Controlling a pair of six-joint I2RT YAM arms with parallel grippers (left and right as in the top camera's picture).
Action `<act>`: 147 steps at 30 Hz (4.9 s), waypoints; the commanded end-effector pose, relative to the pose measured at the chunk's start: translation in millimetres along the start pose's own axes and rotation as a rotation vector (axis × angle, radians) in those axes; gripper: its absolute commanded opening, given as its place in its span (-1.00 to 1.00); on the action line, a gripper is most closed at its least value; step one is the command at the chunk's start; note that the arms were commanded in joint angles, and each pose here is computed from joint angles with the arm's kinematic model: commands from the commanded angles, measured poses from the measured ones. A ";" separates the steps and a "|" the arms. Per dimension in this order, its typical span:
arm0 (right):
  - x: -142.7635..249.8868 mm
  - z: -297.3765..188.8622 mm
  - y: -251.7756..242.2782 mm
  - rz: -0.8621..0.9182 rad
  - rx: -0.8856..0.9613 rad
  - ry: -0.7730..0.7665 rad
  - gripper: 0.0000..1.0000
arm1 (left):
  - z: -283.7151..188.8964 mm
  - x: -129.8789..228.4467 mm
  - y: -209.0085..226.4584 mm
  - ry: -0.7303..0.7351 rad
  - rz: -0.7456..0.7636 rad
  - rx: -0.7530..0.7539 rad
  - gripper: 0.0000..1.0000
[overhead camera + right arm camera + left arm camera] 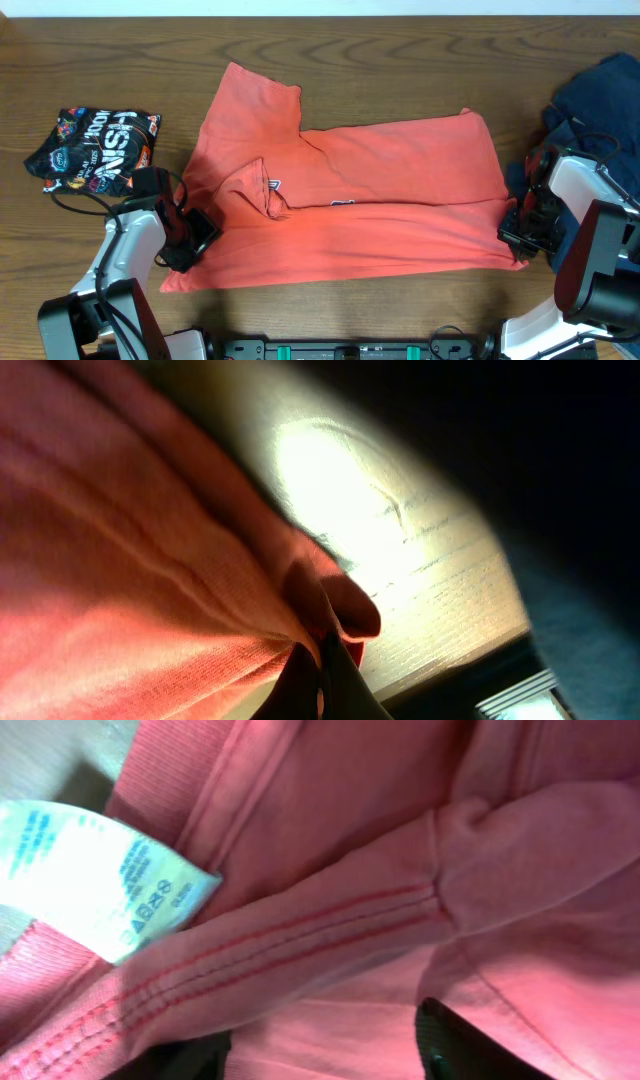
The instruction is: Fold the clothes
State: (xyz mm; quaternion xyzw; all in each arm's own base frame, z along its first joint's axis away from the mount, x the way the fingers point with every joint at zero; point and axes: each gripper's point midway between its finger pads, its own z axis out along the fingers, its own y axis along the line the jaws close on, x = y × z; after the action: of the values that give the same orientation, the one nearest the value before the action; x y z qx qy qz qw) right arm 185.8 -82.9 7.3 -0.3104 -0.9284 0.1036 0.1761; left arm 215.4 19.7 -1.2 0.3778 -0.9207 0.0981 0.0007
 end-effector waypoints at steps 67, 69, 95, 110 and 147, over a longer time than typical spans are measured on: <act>-148.6 -163.2 154.6 -0.351 -0.519 -0.841 0.48 | -16.3 -142.7 -240.4 -0.228 0.661 0.366 -0.84; -153.9 -163.8 160.6 -0.351 -0.527 -0.861 0.48 | -28.7 -139.7 -240.9 -0.236 0.663 0.370 -0.85; -194.5 -105.9 225.3 -0.328 -0.602 -0.869 -0.98 | -53.2 -111.0 -219.6 -0.146 0.610 0.323 -0.85; -150.4 -158.7 150.2 -0.289 -0.519 -0.811 -0.98 | -123.0 -89.4 -165.3 -0.113 0.481 0.287 -0.88; -15.1 -97.9 1.5 -0.197 0.009 -0.277 -0.72 | -94.0 47.9 -24.6 0.532 0.287 0.022 -0.85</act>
State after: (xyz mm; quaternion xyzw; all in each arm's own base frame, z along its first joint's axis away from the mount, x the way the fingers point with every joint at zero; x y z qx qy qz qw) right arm 241.7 -75.6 90.2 -0.1866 -0.9736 0.1208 0.0527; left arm 199.9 -17.5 102.2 0.2131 -0.9284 0.2154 0.2150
